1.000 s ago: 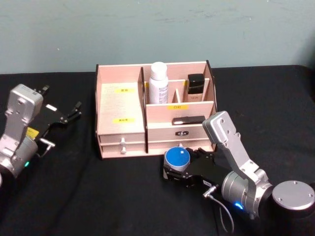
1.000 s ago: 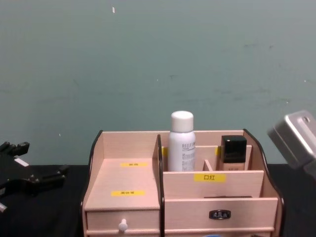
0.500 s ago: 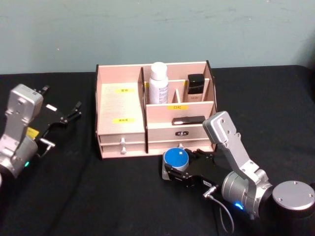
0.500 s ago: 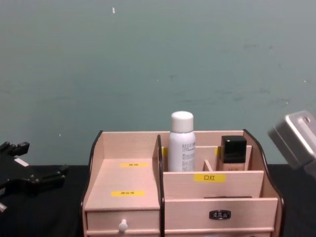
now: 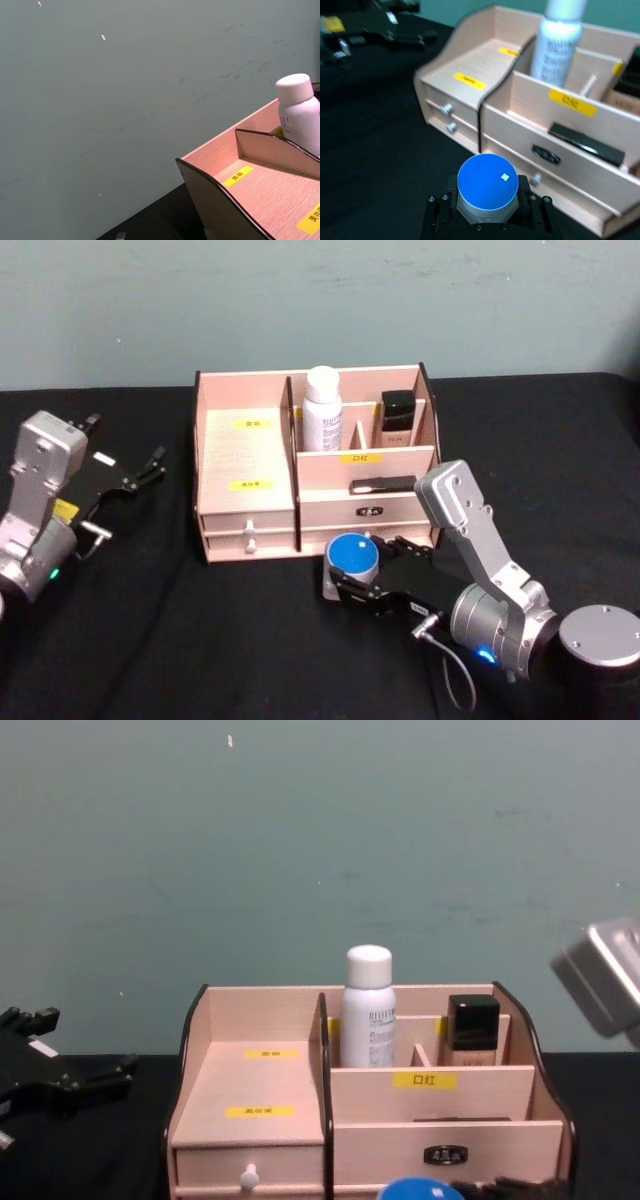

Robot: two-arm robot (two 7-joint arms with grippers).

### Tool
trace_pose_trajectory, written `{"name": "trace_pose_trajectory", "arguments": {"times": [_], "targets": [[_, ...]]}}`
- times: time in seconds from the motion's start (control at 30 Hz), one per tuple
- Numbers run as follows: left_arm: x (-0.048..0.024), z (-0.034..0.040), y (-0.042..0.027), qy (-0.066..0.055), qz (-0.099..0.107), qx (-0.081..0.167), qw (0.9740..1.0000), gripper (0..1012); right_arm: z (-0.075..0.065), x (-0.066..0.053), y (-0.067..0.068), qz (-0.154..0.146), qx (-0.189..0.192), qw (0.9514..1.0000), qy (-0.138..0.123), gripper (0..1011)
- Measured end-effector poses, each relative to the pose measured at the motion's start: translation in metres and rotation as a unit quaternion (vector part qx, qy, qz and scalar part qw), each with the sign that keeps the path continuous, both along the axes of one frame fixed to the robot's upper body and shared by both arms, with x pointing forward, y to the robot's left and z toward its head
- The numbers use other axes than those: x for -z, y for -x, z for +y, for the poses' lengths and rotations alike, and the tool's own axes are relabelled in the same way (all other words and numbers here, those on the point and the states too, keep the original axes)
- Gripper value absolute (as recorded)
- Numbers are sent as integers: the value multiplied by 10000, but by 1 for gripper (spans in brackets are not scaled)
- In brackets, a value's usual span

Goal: Pick up the facial cleanser and watermelon frost from the table and place them into the tiered storage box.

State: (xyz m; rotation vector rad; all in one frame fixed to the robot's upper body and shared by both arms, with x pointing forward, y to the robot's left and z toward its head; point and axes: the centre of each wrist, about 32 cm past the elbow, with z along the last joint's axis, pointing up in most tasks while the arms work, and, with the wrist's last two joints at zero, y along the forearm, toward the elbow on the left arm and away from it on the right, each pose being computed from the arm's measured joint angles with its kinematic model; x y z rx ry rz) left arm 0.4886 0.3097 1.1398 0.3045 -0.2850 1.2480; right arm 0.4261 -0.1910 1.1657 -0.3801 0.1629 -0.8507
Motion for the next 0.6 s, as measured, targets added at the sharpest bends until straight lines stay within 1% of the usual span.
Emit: {"name": "trace_pose_trajectory", "arguments": {"times": [0.03, 0.1, 0.2, 0.27, 0.3, 0.43, 0.6], "targets": [[0, 0, 0, 0, 0, 0, 10000, 1010, 0, 0, 0, 0, 0, 10000, 0, 716], [0, 0, 0, 0, 0, 1, 10000, 1010, 30, -68, 7, -88, -111, 9999, -77, 716], [0, 0, 0, 0, 0, 0, 10000, 1010, 64, -126, -2, -172, -200, 9996, -142, 716], [0, 0, 0, 0, 0, 1, 10000, 1010, 104, -185, -25, -263, -284, 9991, -199, 716], [0, 0, 0, 0, 0, 0, 10000, 1010, 137, -222, -47, -326, -336, 9986, -236, 716], [0, 0, 0, 0, 0, 0, 10000, 1010, 217, -304, -116, -478, -450, 9974, -301, 716], [0, 0, 0, 0, 0, 0, 10000, 1009, 365, -385, -269, -652, -570, 9955, -380, 716]]}}
